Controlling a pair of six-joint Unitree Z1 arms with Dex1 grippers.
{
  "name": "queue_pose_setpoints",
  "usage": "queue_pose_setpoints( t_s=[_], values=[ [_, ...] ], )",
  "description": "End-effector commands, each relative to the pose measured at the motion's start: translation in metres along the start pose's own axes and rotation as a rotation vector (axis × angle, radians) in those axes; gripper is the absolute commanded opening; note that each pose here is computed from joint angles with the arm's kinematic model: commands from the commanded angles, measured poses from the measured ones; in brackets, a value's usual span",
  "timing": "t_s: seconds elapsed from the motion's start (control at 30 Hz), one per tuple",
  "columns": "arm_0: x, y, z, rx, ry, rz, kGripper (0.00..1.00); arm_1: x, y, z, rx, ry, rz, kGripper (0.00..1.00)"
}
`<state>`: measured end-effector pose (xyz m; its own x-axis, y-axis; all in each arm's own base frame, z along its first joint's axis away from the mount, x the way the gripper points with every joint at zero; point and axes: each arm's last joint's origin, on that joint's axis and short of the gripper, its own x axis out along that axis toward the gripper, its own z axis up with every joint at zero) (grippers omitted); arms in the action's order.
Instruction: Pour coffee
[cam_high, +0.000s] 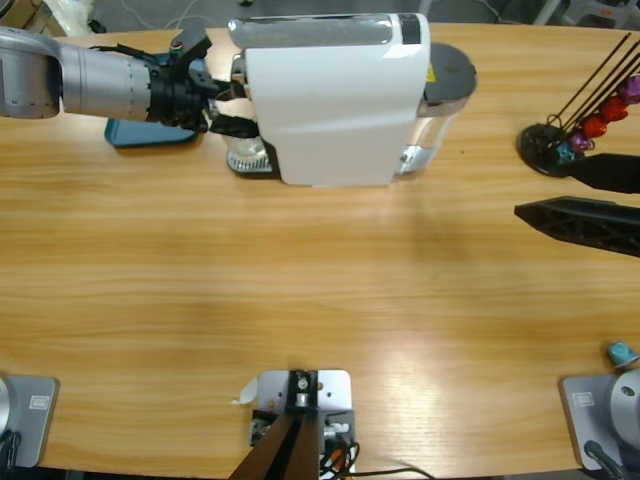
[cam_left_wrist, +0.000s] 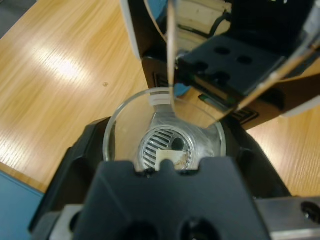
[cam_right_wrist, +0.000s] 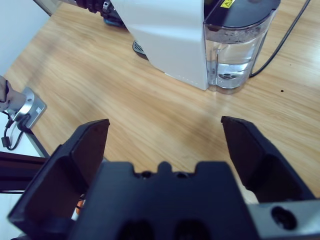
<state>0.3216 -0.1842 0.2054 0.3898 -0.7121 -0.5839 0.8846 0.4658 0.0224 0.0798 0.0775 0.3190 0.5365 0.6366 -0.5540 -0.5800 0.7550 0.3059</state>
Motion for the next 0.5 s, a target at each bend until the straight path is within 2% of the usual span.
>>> queue_pose_setpoints(
  t_s=[0.03, 0.1, 0.13, 0.27, 0.5],
  values=[
    [0.0143, -0.0181, -0.0184, -0.043, 0.068, -0.056, 0.675, 0.0005, -0.0045, -0.0114, 0.006, 0.019, -0.008, 0.987],
    [0.0144, -0.0188, -0.0185, -0.048, 0.07, -0.055, 0.812, 0.0005, -0.0047, -0.0118, 0.006, 0.019, -0.008, 0.987],
    [0.0136, -0.0195, -0.0184, -0.048, 0.07, -0.054, 0.83, 0.0007, -0.0046, -0.0115, 0.007, 0.02, -0.008, 0.987],
    [0.0112, -0.0212, -0.016, -0.048, 0.091, -0.007, 0.827, 0.0015, -0.0047, -0.0111, 0.008, 0.023, -0.01, 0.987],
    [0.0068, -0.027, -0.0163, -0.044, 0.096, -0.033, 0.832, 0.0001, -0.0043, -0.0105, 0.008, 0.019, -0.01, 0.987]
  ],
)
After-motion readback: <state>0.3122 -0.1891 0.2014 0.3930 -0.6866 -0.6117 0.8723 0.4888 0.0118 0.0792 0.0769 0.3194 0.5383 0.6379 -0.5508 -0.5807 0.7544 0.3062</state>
